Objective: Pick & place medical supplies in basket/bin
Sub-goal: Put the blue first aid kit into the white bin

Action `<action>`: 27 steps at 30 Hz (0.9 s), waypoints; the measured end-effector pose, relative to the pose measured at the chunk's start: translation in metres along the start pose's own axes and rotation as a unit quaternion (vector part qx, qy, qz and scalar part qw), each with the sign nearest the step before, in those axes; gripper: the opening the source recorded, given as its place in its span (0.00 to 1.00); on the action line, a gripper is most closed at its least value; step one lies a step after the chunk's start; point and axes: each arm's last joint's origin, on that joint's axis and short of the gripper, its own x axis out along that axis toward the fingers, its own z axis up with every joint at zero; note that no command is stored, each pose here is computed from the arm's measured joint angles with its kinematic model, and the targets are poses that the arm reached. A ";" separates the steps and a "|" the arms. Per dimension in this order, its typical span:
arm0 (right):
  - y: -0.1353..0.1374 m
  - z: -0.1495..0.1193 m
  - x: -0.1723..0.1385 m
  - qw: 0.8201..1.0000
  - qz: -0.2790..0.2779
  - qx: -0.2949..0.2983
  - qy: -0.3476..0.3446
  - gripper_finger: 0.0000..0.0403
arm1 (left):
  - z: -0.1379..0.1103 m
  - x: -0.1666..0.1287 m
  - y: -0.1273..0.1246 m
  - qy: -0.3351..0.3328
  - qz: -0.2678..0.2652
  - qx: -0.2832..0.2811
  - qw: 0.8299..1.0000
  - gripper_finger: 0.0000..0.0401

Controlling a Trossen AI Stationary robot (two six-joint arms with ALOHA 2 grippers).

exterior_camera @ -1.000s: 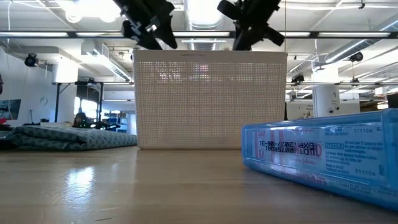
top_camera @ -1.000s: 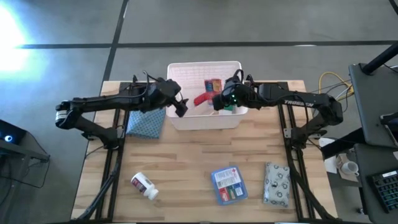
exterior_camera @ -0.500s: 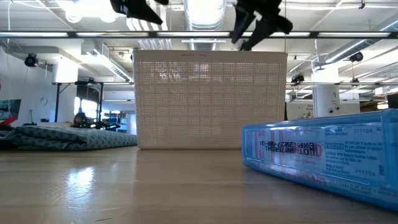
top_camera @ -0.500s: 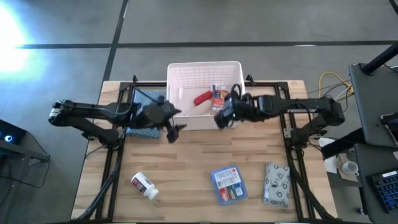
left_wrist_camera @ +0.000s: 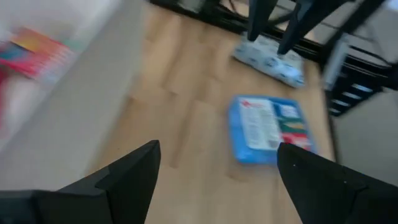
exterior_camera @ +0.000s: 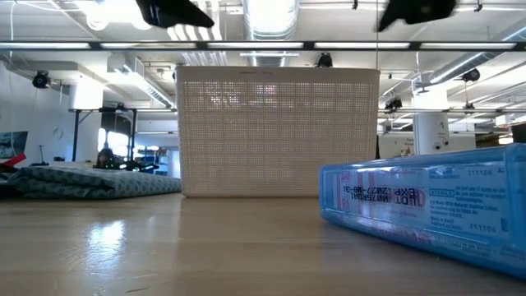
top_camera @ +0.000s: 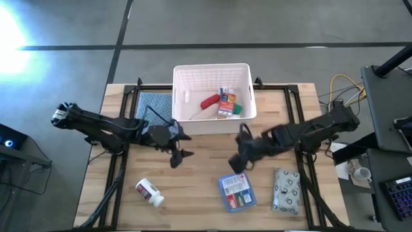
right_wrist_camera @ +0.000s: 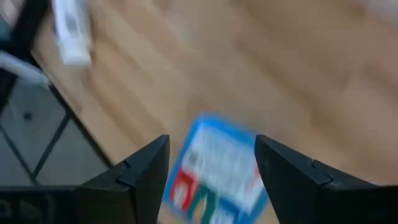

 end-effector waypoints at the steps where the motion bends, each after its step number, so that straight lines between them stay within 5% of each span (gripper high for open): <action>1: -0.001 -0.009 0.003 1.000 -0.005 0.012 0.015 0.56 | -0.005 0.006 0.000 0.006 -0.015 -0.008 1.000 0.75; 10: -0.030 -0.082 0.047 0.988 -0.076 0.098 0.095 0.56 | -0.059 0.056 -0.002 0.032 -0.137 -0.125 0.982 0.75; 19: -0.070 -0.124 0.104 0.988 0.012 0.110 0.112 0.56 | -0.097 0.066 0.005 0.084 -0.098 -0.302 0.944 0.75; 27: -0.091 -0.138 0.115 0.992 0.019 0.089 0.084 0.56 | -0.097 0.083 -0.032 0.081 -0.081 -0.343 0.932 0.75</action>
